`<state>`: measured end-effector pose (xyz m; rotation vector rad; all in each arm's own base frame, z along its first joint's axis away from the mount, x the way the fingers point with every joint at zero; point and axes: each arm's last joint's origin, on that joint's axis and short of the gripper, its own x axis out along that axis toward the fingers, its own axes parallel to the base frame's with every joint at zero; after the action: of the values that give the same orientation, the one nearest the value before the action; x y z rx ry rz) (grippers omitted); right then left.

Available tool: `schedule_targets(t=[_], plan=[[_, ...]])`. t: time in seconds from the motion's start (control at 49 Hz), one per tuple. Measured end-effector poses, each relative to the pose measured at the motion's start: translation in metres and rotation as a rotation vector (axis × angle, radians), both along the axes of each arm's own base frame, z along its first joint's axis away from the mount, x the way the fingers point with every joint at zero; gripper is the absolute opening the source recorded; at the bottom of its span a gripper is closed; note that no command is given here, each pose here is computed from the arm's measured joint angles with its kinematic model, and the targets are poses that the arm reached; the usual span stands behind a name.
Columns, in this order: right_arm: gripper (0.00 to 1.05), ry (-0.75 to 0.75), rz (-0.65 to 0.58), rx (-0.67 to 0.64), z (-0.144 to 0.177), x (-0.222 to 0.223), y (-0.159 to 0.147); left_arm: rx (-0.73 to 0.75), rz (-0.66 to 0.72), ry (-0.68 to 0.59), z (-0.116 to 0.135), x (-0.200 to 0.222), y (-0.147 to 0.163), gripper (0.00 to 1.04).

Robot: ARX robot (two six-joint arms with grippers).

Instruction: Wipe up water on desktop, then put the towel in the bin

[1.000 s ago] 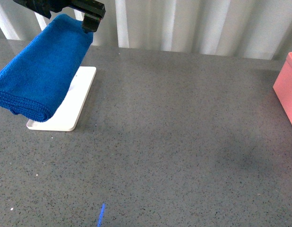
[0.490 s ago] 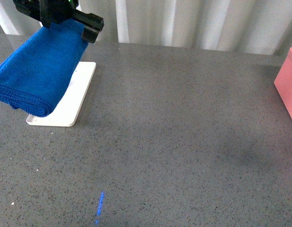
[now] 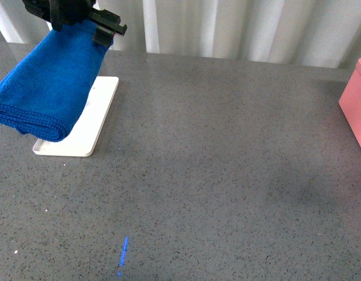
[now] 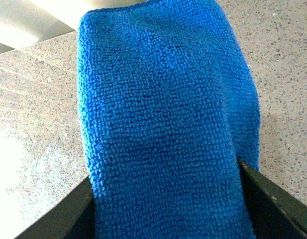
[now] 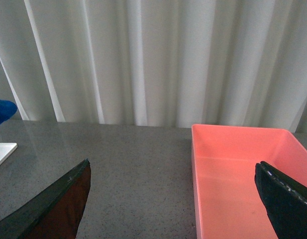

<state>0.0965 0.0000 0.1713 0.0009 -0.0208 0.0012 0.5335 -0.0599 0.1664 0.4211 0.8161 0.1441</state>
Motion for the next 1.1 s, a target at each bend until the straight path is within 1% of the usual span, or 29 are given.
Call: schedule_targets(t=[0.041,0.061,0.102,0.143,0.163,0.245,0.327,0.347,0.367,0.408,0.429,0.612,0.755,0.878,0.959,0.98,1.061,1.102], plan=[[0.98,0.0,0.0,0.0,0.0,0.0,0.0,0.002,0.002,-0.003,0.001,0.0,0.0,0.64],[0.98,0.0,0.0,0.0,0.0,0.0,0.0,0.002,0.002,-0.005,0.002,0.001,0.0,0.6],[0.98,0.0,0.0,0.0,0.0,0.0,0.0,0.003,0.003,-0.007,0.002,0.001,0.0,0.55],[0.98,0.0,0.0,0.0,0.0,0.0,0.0,0.005,0.003,-0.007,0.002,0.001,0.0,0.47],[0.98,0.0,0.0,0.0,0.0,0.0,0.0,0.006,0.003,-0.007,0.002,0.001,0.0,0.46],[0.98,0.0,0.0,0.0,0.0,0.0,0.0,0.006,-0.003,-0.009,0.004,0.001,0.0,0.29],[0.98,0.0,0.0,0.0,0.0,0.0,0.0,0.01,-0.006,-0.008,0.004,0.001,-0.001,0.15],[0.98,0.0,0.0,0.0,0.0,0.0,0.0,0.01,-0.006,-0.008,0.004,0.001,-0.001,0.14],[0.98,0.0,0.0,0.0,0.0,0.0,0.0,0.01,-0.007,-0.008,0.004,0.001,-0.001,0.1],[0.98,0.0,0.0,0.0,0.0,0.0,0.0,0.01,-0.007,-0.008,0.004,0.001,-0.001,0.07],[0.98,0.0,0.0,0.0,0.0,0.0,0.0,0.012,-0.008,-0.008,0.004,0.001,-0.001,0.05],[0.98,0.0,0.0,0.0,0.0,0.0,0.0,0.042,-0.021,-0.025,0.006,0.003,0.0,0.05],[0.98,0.0,0.0,0.0,0.0,0.0,0.0,0.06,-0.034,-0.056,0.02,0.002,0.004,0.05],[0.98,0.0,0.0,0.0,0.0,0.0,0.0,0.045,-0.031,-0.116,0.049,0.001,0.012,0.05],[0.98,0.0,0.0,0.0,0.0,0.0,0.0,0.015,-0.027,-0.182,0.08,-0.003,0.021,0.05],[0.98,0.0,0.0,0.0,0.0,0.0,0.0,0.009,-0.028,-0.191,0.084,-0.004,0.022,0.05],[0.98,0.0,0.0,0.0,0.0,0.0,0.0,-0.039,-0.029,-0.276,0.122,-0.015,0.028,0.05],[0.98,0.0,0.0,0.0,0.0,0.0,0.0,-0.049,-0.03,-0.296,0.131,-0.019,0.029,0.05]])
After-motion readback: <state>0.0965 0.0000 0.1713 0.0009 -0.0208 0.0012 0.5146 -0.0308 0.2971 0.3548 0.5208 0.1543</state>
